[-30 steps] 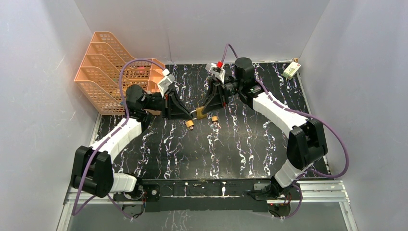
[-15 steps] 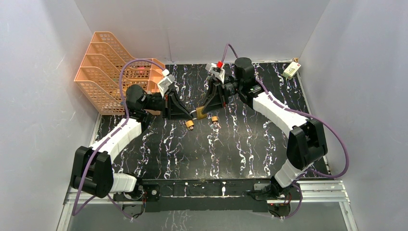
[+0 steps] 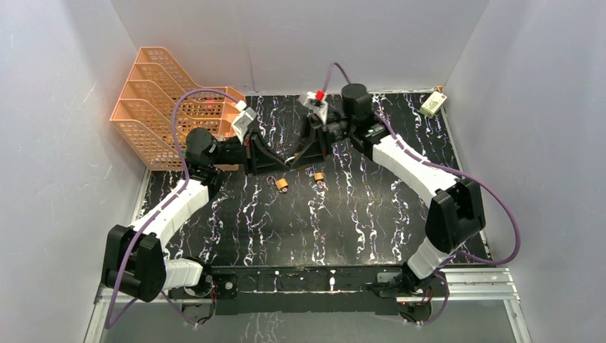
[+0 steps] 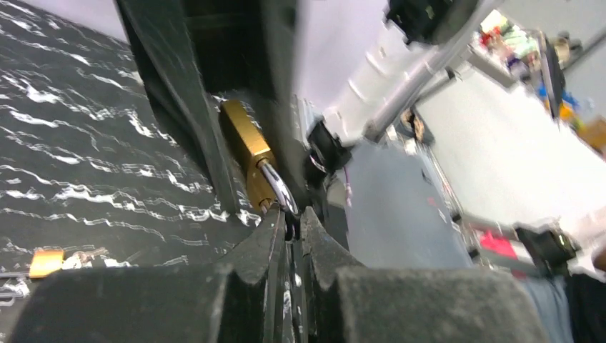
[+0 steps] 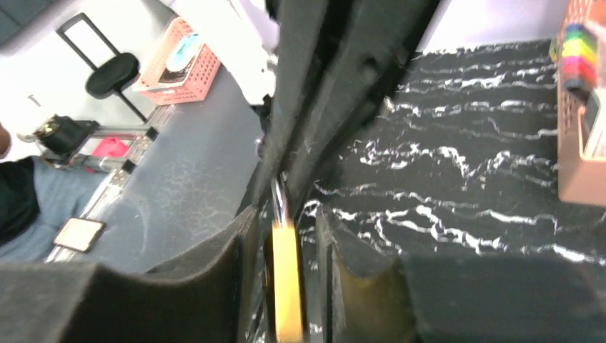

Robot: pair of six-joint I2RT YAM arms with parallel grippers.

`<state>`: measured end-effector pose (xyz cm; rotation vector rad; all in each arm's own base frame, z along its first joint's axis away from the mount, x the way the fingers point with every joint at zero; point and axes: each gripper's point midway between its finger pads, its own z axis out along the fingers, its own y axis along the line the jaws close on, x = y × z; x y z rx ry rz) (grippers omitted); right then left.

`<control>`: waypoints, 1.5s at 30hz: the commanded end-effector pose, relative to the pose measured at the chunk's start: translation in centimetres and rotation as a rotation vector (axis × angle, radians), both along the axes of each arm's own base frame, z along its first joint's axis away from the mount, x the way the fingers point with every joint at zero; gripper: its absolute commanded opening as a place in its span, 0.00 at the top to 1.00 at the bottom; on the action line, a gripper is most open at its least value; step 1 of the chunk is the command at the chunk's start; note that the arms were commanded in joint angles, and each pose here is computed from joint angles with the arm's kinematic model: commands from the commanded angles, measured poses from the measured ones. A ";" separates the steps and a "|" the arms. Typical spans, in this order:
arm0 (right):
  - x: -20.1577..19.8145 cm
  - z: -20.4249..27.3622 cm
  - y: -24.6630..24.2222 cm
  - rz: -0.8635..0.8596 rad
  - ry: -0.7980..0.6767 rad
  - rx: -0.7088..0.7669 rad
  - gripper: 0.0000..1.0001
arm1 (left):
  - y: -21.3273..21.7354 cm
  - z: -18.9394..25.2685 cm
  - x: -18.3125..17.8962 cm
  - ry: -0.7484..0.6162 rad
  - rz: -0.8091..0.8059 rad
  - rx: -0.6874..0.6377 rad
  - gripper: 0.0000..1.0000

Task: Lock with the key
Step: Lock the lock.

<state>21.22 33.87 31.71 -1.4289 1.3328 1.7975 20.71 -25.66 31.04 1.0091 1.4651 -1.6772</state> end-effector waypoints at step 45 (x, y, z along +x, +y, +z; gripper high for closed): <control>4.5 3.9 -7.7 -0.375 -0.203 0.237 0.23 | 2.3 6.3 3.1 -0.111 0.213 -0.056 1.00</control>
